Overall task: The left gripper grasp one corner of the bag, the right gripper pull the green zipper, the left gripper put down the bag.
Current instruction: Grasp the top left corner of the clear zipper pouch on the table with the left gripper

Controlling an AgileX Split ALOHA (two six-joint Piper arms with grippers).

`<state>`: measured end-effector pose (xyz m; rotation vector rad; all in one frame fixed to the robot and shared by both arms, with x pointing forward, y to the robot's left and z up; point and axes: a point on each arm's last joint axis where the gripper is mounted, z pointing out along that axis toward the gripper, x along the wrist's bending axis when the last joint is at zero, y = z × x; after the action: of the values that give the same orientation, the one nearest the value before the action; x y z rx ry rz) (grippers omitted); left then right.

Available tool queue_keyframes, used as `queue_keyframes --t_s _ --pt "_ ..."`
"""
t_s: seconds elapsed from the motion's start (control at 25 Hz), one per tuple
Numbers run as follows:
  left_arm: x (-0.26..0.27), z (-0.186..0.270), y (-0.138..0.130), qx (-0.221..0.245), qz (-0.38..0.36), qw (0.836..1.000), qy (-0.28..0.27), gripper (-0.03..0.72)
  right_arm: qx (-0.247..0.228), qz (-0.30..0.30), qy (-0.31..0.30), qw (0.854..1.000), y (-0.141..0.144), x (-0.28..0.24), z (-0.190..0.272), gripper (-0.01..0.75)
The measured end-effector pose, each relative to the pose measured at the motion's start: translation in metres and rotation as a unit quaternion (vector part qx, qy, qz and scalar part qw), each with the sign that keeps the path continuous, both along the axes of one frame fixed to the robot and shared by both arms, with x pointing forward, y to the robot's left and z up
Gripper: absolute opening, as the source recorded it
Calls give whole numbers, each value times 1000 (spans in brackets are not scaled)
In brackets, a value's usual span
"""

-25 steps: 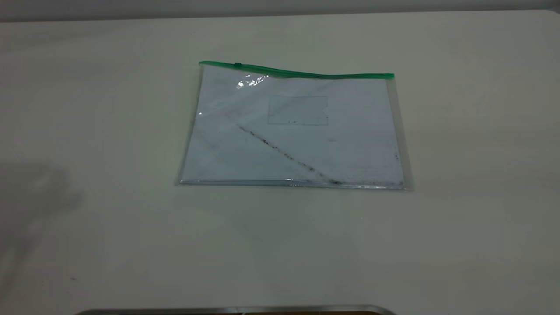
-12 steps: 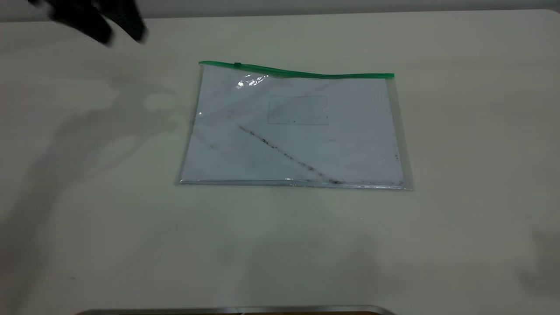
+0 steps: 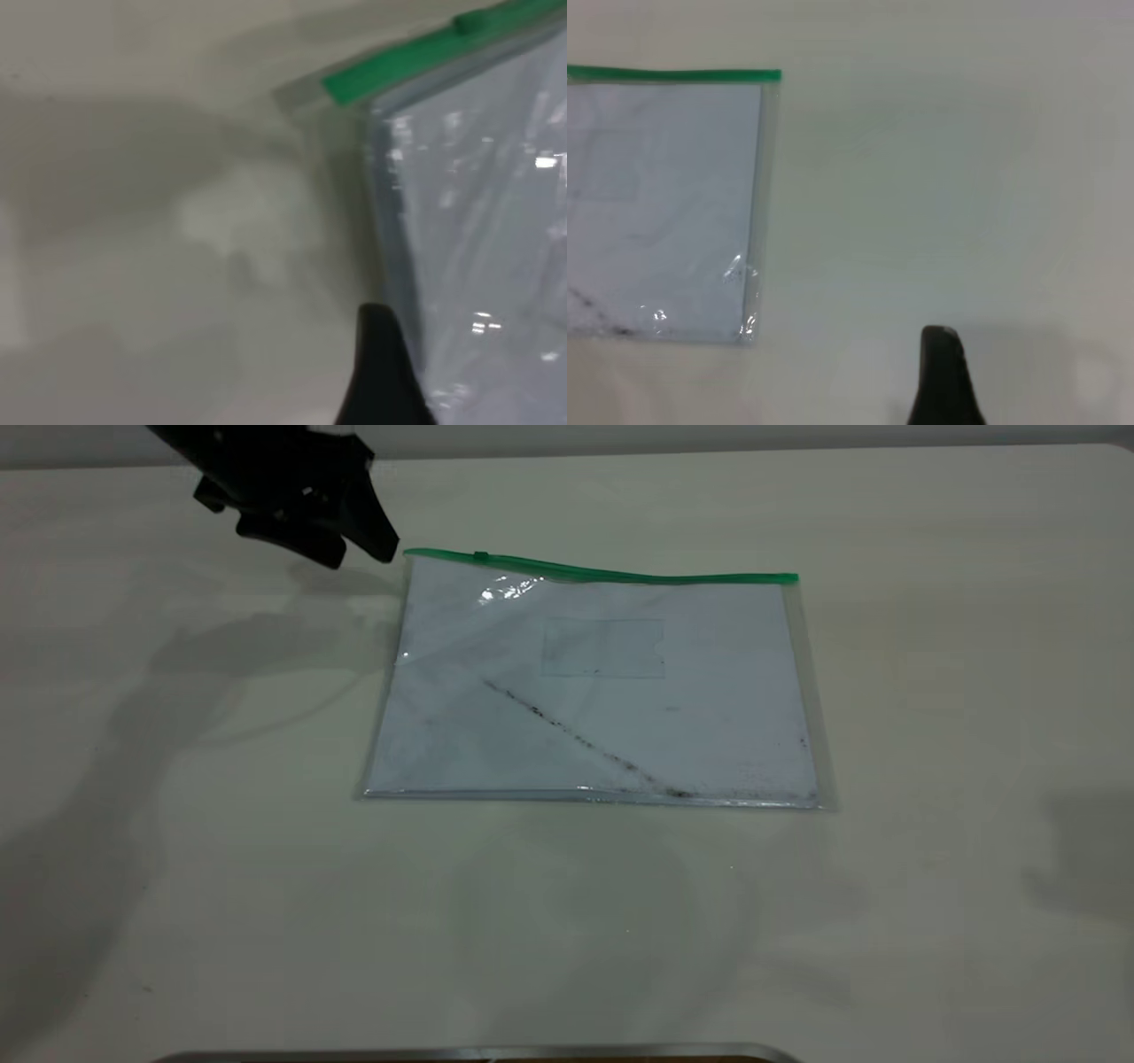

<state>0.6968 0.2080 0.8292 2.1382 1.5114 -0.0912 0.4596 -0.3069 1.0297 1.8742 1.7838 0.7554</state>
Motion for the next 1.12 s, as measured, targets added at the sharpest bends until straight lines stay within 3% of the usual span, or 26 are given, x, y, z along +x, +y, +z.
queue_keyframes --t_s 0.12,0.44,0.6,0.96,1.12 --pt "2 -9 0 1 -3 1000 -11 577 1 0 18 1000 -1 11 -8 576" --pt "7 -32 -11 -60 -5 997 -56 577 2 0 36 999 -2 23 -17 576" --pt "8 -40 -11 -66 2 996 -66 577 2 0 36 999 -2 23 -17 576" --pt "5 -53 -10 -65 14 997 -47 577 1 1 36 999 -2 23 -17 576" --pt "2 -72 -13 -86 19 995 -41 574 1 1 36 999 -2 23 -17 576"
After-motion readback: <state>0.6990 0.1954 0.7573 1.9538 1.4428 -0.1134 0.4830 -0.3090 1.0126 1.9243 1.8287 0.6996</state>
